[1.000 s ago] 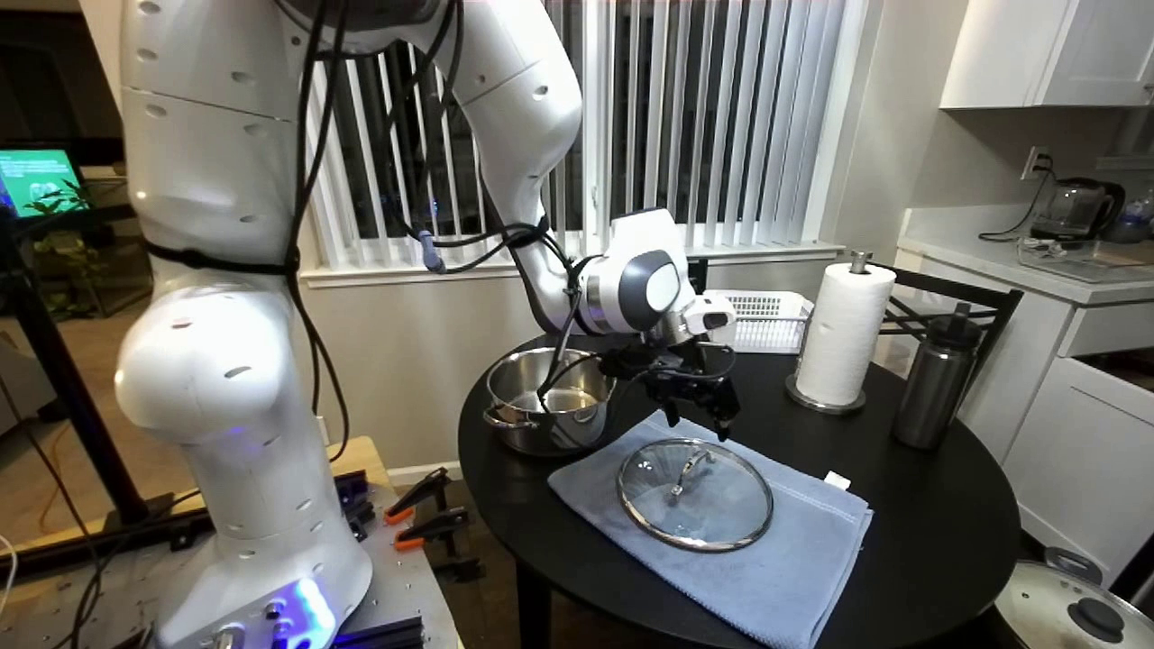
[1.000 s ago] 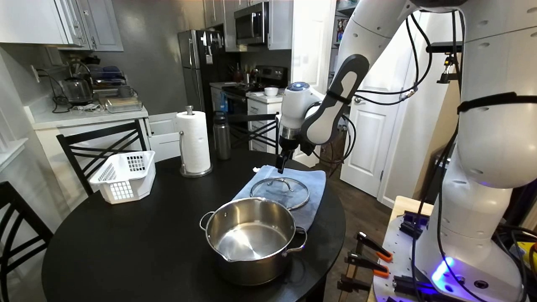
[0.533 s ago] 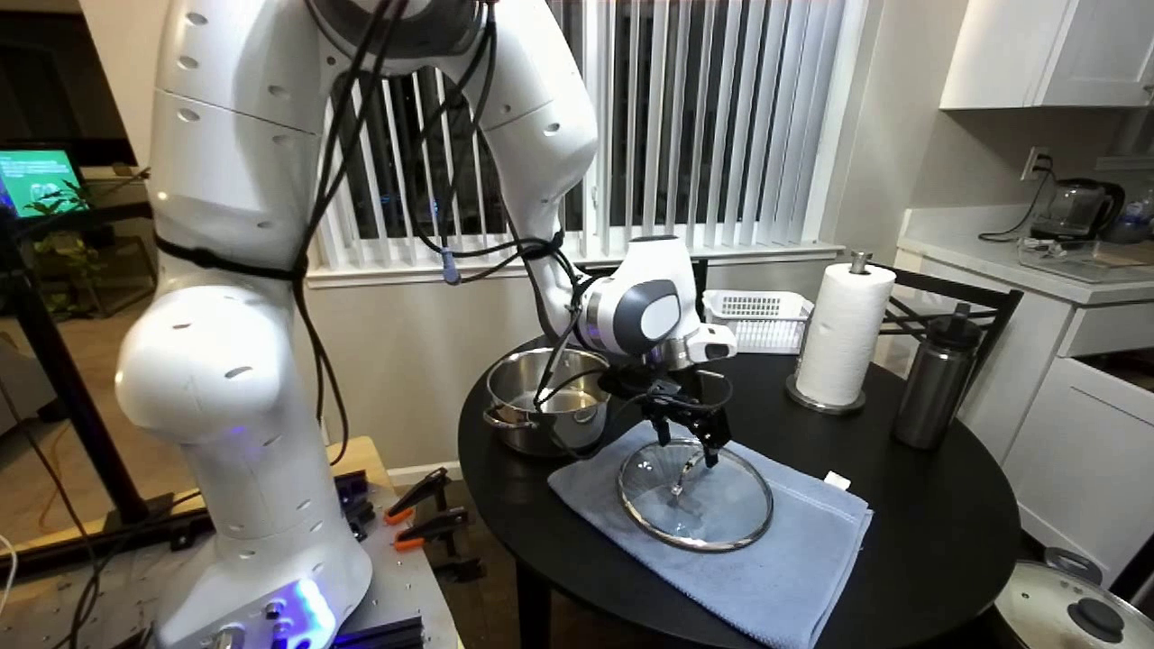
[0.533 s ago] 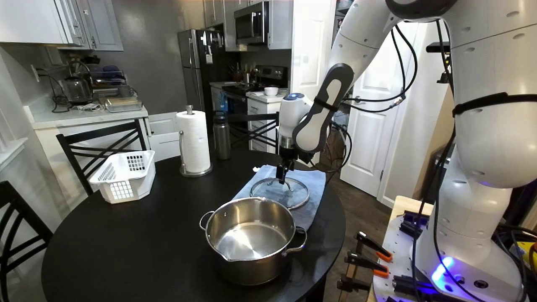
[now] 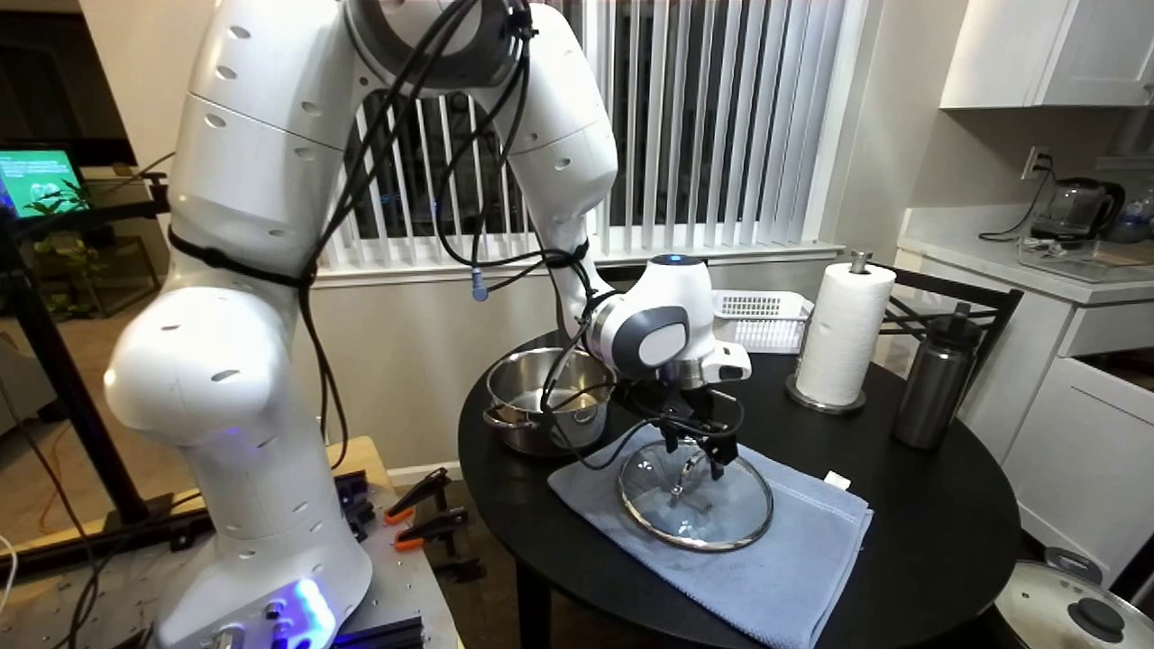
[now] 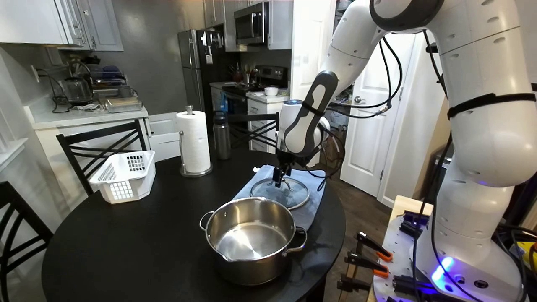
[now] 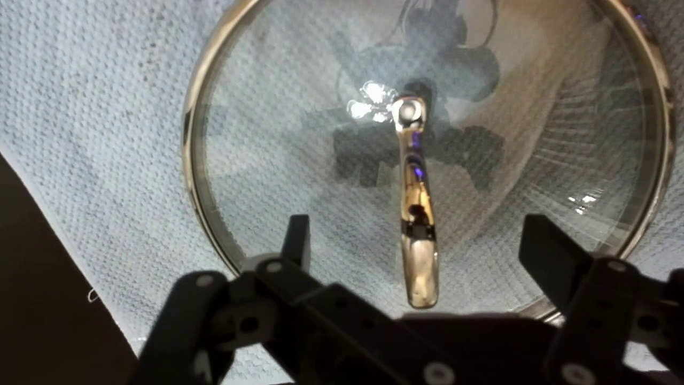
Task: Put the glass lid on the silver pot
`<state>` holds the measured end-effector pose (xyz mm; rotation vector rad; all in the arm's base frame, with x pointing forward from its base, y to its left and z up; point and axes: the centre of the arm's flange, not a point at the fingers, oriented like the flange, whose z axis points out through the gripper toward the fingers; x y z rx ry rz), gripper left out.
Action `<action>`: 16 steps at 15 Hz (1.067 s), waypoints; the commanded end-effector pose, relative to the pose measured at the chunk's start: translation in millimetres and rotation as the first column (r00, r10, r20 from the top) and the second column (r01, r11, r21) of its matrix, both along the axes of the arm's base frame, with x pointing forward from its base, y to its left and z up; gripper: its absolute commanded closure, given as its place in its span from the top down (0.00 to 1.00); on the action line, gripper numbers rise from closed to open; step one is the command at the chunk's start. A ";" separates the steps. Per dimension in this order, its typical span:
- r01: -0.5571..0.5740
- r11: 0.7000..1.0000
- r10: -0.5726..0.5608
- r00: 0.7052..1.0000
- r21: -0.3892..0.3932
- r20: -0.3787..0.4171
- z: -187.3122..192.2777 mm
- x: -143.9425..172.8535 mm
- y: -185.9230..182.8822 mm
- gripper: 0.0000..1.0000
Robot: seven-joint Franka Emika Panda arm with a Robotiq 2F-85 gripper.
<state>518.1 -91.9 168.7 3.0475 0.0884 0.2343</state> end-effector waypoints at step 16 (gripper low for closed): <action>-0.272 0.961 0.272 0.962 0.056 0.005 1.8 22.6 -45.5 1.00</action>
